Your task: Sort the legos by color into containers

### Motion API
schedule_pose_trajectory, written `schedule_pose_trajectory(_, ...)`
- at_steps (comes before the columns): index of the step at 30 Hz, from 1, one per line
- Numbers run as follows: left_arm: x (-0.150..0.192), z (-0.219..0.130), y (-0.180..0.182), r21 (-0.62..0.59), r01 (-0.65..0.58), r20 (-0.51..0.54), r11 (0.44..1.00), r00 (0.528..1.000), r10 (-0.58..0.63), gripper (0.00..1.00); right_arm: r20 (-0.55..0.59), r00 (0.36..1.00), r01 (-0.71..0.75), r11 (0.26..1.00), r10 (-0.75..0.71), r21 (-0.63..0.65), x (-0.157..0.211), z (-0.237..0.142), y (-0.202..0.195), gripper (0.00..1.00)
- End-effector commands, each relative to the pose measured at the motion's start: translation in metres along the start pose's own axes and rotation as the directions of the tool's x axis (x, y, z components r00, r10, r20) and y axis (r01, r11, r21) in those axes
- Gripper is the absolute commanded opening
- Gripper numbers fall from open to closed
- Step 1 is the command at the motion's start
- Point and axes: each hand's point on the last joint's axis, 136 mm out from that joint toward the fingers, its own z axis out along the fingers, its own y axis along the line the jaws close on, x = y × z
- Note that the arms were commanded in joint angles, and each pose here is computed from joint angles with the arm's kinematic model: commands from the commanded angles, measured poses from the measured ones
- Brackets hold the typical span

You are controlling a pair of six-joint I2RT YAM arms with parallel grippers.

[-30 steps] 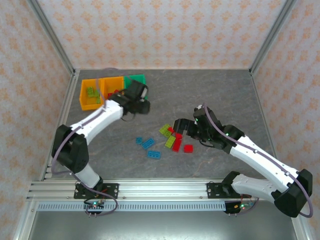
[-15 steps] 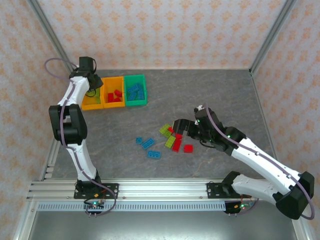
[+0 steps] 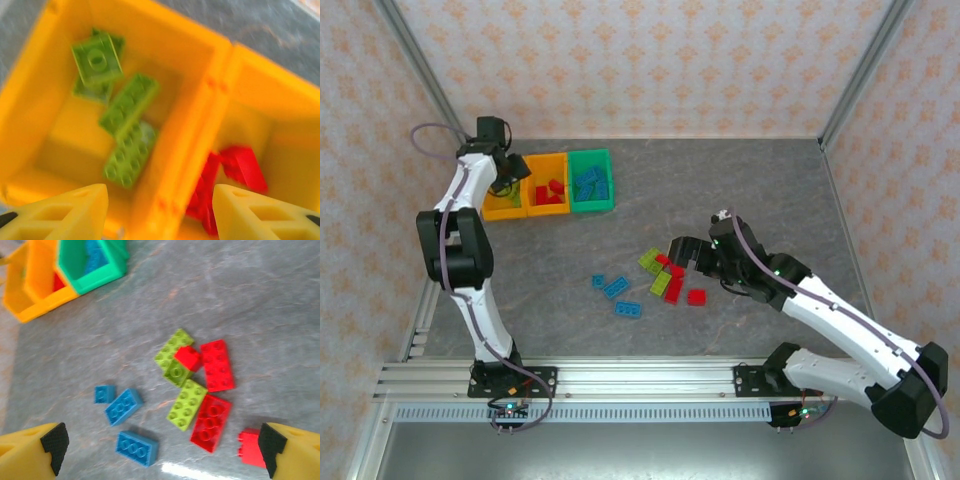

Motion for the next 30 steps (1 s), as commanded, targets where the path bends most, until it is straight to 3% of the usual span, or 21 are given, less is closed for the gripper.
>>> schedule_pose_trajectory(1,0.003,-0.079,-0.06,0.192,-0.055,0.146,0.98,0.989,0.027,0.57,0.043,0.999,-0.026,0.976,0.017,0.217,-0.003,0.0,-0.039,0.99)
schedule_pose_trajectory(6,0.069,-0.15,-0.112,0.276,-0.315,0.227,0.908,0.939,0.257,0.57,-0.027,0.999,-0.026,0.967,0.034,0.254,0.019,0.018,-0.054,0.99)
schedule_pose_trajectory(12,0.151,-0.208,-0.133,0.291,-0.632,0.287,0.718,0.774,0.564,0.58,-0.156,0.987,0.008,0.943,0.047,0.331,0.056,0.04,-0.081,0.99)
schedule_pose_trajectory(16,0.182,-0.237,-0.124,0.277,-0.746,0.307,0.606,0.666,0.68,0.61,-0.266,0.963,0.058,0.932,0.042,0.357,0.078,0.059,-0.088,0.97)
schedule_pose_trajectory(23,0.219,-0.25,-0.11,0.354,-0.839,0.334,0.412,0.525,0.782,0.76,-0.357,0.933,0.083,0.93,0.054,0.358,0.095,0.089,-0.087,0.74)
schedule_pose_trajectory(27,0.24,-0.242,-0.104,0.396,-0.86,0.334,0.322,0.462,0.822,0.9,-0.361,0.93,0.084,0.917,0.068,0.39,0.097,0.092,-0.093,0.59)
schedule_pose_trajectory(30,0.264,-0.249,-0.107,0.494,-0.843,0.342,0.213,0.414,0.844,0.98,-0.337,0.939,0.077,0.914,0.069,0.399,0.092,0.085,-0.094,0.47)
